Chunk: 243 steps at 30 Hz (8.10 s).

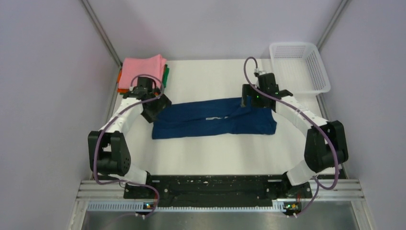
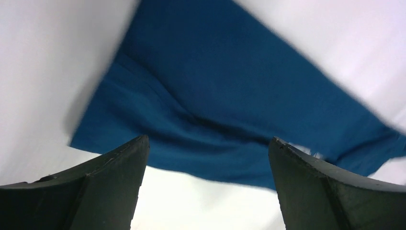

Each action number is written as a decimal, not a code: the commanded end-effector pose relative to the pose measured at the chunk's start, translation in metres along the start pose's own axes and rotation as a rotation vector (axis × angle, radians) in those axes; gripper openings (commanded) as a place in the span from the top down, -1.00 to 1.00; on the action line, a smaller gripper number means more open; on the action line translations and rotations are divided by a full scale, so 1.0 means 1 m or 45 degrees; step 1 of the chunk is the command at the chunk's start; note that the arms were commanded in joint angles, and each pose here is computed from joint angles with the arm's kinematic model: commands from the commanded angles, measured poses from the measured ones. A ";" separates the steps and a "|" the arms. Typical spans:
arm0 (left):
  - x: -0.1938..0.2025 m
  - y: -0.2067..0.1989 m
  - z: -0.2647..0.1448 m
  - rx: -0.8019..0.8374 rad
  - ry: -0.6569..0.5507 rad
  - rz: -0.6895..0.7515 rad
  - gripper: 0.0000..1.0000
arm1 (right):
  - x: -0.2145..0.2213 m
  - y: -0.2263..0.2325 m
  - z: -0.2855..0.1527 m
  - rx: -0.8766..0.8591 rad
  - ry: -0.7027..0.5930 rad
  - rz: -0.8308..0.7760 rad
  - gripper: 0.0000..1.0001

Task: Fold and stack the t-shirts
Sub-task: Fold the other side of the tshirt into a rectangle, then rotate the tshirt 75 degrees, then grab the bottom of the folded rectangular tshirt with both arms

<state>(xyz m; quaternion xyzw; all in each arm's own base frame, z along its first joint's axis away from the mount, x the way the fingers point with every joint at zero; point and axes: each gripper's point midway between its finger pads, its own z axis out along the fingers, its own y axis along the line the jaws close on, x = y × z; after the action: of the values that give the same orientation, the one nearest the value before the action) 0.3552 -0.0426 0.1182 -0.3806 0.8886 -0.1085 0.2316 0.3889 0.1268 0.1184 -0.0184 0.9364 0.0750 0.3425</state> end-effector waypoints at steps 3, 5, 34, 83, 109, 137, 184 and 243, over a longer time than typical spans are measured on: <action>0.074 -0.027 0.013 0.125 0.166 0.289 -0.97 | 0.019 0.042 0.003 -0.334 -0.064 0.197 -0.97; 0.082 -0.033 0.021 0.157 0.207 0.318 -0.97 | 0.025 0.041 0.009 -0.330 -0.042 0.203 -0.97; 0.072 -0.012 0.018 0.004 0.162 0.311 -0.97 | -0.060 0.125 0.063 -0.474 -0.222 0.185 -0.97; 0.089 0.006 0.029 0.074 0.147 0.370 -0.98 | -0.006 0.030 0.039 -0.105 -0.200 0.245 -0.97; 0.091 0.012 0.038 0.026 0.176 0.377 -0.98 | 0.000 0.029 0.081 -0.205 -0.124 0.313 0.33; 0.092 0.010 0.042 0.017 0.197 0.391 -0.97 | -0.043 0.071 0.109 -0.419 -0.149 0.584 0.91; 0.203 -0.004 0.043 0.137 0.573 0.506 -0.98 | -0.019 0.048 0.151 -0.381 0.106 0.298 -0.97; 0.243 0.086 0.008 0.127 0.361 0.418 0.71 | 0.261 0.186 -0.085 -0.685 0.256 -0.181 -0.28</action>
<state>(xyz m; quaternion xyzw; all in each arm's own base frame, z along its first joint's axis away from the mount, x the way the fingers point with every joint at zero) 0.1771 -0.1684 0.0187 -0.1987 0.9472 -0.1854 0.1700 0.1226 0.2833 0.0342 -0.2193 0.9091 0.2612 0.2391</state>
